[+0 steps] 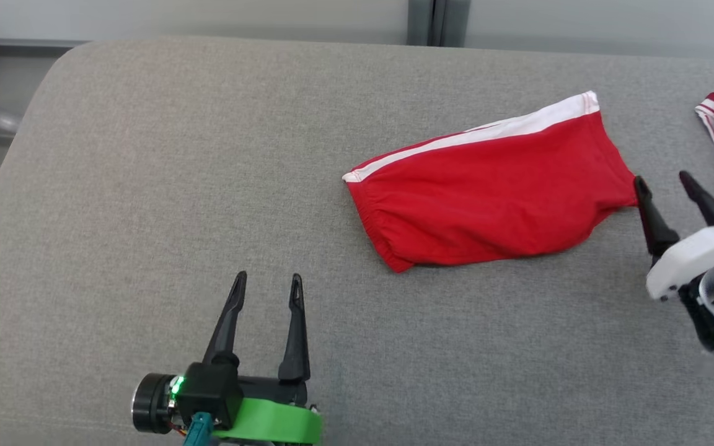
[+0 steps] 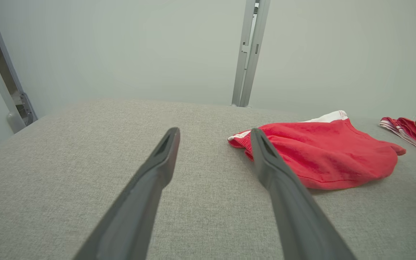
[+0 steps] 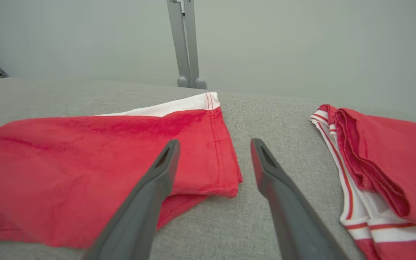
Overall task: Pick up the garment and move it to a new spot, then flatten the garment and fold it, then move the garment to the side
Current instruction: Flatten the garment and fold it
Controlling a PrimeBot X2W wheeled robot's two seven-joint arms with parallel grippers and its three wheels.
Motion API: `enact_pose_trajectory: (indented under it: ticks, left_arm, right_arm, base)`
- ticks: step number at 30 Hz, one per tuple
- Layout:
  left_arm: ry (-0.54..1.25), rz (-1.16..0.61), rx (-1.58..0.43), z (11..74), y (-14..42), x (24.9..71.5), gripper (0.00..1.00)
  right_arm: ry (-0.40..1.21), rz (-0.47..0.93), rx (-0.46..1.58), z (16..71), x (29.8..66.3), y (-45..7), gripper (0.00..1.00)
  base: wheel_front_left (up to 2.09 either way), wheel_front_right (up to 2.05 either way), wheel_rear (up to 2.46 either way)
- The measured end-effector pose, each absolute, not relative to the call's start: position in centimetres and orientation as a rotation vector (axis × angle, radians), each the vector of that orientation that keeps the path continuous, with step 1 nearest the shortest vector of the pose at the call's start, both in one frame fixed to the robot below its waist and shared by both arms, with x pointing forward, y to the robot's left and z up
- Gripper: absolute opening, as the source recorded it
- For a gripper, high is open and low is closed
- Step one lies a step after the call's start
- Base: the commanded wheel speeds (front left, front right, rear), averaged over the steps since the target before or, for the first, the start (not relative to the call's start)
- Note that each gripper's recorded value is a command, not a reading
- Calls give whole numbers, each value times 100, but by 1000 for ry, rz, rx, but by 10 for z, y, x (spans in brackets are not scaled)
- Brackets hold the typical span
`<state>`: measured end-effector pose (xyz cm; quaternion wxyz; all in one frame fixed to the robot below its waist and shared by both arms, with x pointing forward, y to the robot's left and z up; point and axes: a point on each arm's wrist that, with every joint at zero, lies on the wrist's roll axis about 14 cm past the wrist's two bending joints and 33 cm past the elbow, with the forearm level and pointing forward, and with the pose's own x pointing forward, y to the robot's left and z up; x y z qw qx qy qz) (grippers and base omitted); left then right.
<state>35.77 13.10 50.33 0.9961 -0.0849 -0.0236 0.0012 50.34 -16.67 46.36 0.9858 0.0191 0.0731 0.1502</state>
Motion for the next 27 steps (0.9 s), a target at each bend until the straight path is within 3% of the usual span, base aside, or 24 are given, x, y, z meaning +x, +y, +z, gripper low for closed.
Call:
enact_pose_trajectory:
  ticks: [8,21,22,23,24,25,27]
  left_arm:
    - [-14,10,-150,493,127,370,100]
    - [57,33,-133,467,132,389,100]
    - [60,36,-131,466,133,390,100]
    - [63,36,-129,464,133,390,100]
    - [64,35,-126,464,133,391,100]
    - [65,35,-124,463,132,392,100]
    - [64,30,-117,463,131,393,100]
  right_arm:
    - [332,263,-48,434,562,-179,100]
    - [569,303,-49,361,590,-157,100]
    - [583,309,-46,357,589,-155,90]
    - [594,317,-46,355,589,-153,42]
    - [597,323,-41,354,588,-151,26]
    - [598,329,-35,354,587,-149,0]
    - [597,343,-27,355,585,-145,0]
  base:
    - [0,0,0]
    - [0,0,0]
    - [0,0,0]
    - [0,0,0]
    - [0,0,0]
    - [0,0,0]
    - [0,0,0]
